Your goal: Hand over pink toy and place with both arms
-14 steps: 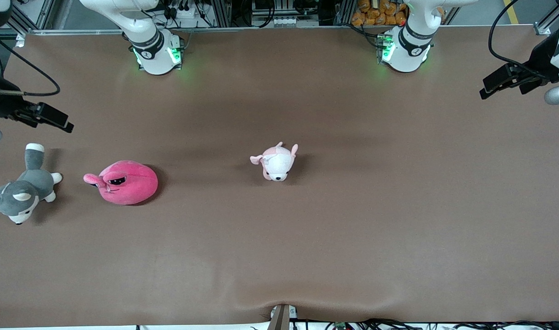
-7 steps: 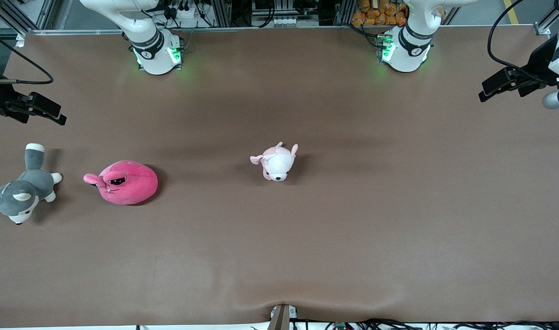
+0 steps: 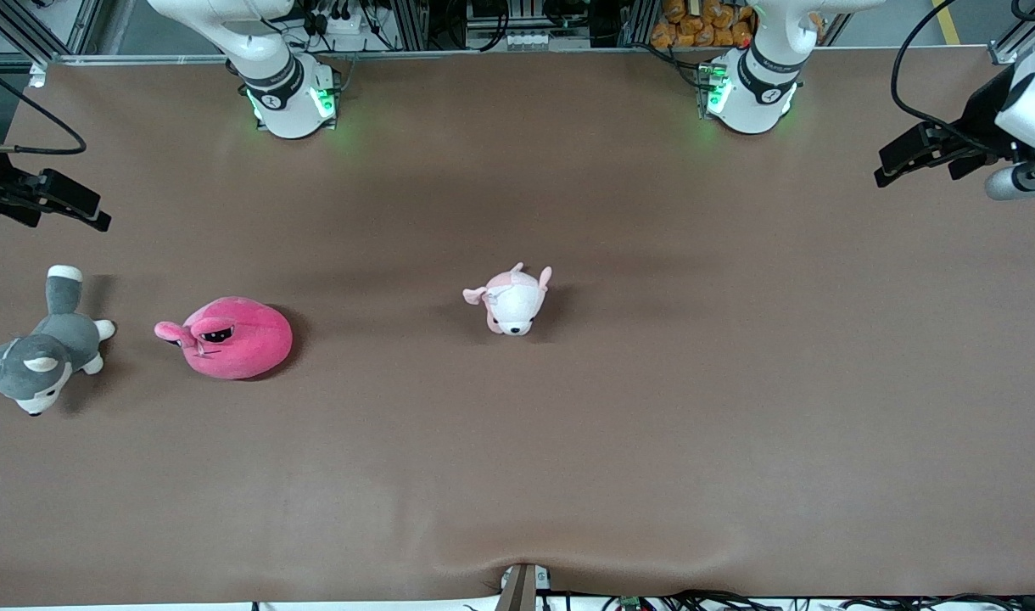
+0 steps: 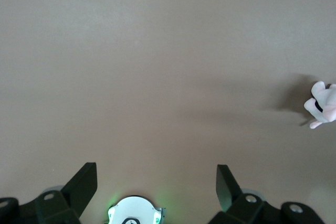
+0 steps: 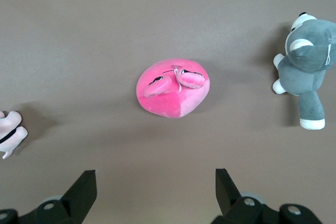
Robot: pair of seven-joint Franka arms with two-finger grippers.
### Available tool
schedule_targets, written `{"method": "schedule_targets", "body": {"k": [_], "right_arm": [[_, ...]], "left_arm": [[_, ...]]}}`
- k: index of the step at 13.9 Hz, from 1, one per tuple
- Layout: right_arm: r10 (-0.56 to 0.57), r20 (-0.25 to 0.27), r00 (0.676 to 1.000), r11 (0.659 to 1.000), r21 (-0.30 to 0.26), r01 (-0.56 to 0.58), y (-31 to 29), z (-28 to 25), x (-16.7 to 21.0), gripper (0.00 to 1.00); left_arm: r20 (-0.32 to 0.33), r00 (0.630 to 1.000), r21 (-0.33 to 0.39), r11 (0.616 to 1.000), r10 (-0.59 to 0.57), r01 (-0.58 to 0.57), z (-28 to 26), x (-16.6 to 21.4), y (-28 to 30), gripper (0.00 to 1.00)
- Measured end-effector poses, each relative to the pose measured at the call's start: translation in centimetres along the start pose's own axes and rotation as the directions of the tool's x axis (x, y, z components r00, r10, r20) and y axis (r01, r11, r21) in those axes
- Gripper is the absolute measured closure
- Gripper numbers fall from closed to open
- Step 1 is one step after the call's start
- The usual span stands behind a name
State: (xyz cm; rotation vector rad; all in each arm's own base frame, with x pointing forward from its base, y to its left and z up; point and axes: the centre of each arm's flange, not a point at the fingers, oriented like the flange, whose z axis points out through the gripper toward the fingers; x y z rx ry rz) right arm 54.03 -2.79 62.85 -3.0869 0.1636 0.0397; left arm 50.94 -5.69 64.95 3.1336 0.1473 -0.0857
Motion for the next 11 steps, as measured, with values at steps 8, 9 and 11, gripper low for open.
{"method": "schedule_targets", "body": {"k": [8, 9, 11], "right_arm": [[0.002, 0.024, 1.000, 1.000, -0.019, -0.002, 0.3, -0.3, -0.4, 0.00], [0.003, 0.024, 1.000, 1.000, -0.023, -0.002, 0.4, -0.3, -0.4, 0.00], [0.003, 0.024, 1.000, 1.000, -0.027, -0.002, 0.4, -0.3, -0.4, 0.00]], "left_arm": [[0.007, 1.000, 0.094, 0.996, 0.010, -0.010, -2.2, -0.8, -2.0, 0.00], [0.005, 1.000, 0.094, 0.996, 0.007, -0.008, -2.3, -0.8, -2.2, 0.00], [0.005, 1.000, 0.094, 0.996, 0.006, -0.007, -2.3, -0.8, -2.2, 0.00]]}}
